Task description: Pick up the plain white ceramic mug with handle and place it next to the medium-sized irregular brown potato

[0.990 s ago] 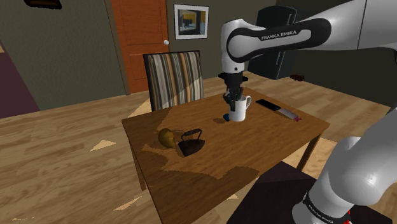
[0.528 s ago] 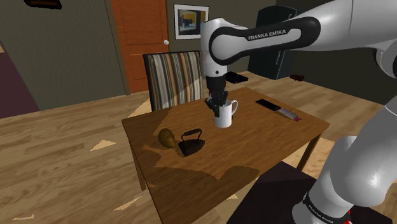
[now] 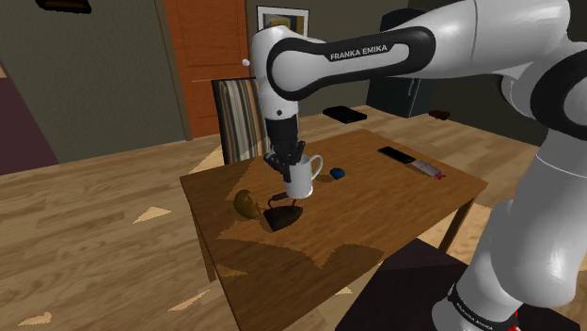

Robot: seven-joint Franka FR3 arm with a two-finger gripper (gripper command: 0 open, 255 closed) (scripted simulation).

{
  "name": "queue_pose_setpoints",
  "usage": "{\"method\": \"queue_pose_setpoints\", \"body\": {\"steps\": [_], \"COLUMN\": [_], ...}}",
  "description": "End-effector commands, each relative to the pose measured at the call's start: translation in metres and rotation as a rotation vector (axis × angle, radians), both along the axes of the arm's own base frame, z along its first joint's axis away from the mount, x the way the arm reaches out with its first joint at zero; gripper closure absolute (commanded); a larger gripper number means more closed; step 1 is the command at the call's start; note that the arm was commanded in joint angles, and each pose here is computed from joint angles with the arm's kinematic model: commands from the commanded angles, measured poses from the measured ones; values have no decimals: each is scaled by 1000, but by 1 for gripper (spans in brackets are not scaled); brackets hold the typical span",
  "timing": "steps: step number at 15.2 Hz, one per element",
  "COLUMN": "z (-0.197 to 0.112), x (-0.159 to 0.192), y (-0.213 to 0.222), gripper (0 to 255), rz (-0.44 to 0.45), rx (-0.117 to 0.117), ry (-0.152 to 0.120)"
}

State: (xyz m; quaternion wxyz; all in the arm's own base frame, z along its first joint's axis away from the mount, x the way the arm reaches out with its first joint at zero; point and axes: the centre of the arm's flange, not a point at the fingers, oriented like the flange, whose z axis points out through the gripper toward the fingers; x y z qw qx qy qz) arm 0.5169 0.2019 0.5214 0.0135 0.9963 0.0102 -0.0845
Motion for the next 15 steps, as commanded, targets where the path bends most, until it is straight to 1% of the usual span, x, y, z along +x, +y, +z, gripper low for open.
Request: {"method": "queue_pose_setpoints", "body": {"steps": [1,9,15], "z": [2,3,-29], "x": [8,39,39], "y": [22,123,123], "gripper": [255,255,255], "rz": [-1,-2,-1], "rx": [0,0,0], "ry": [0,0,0]}}
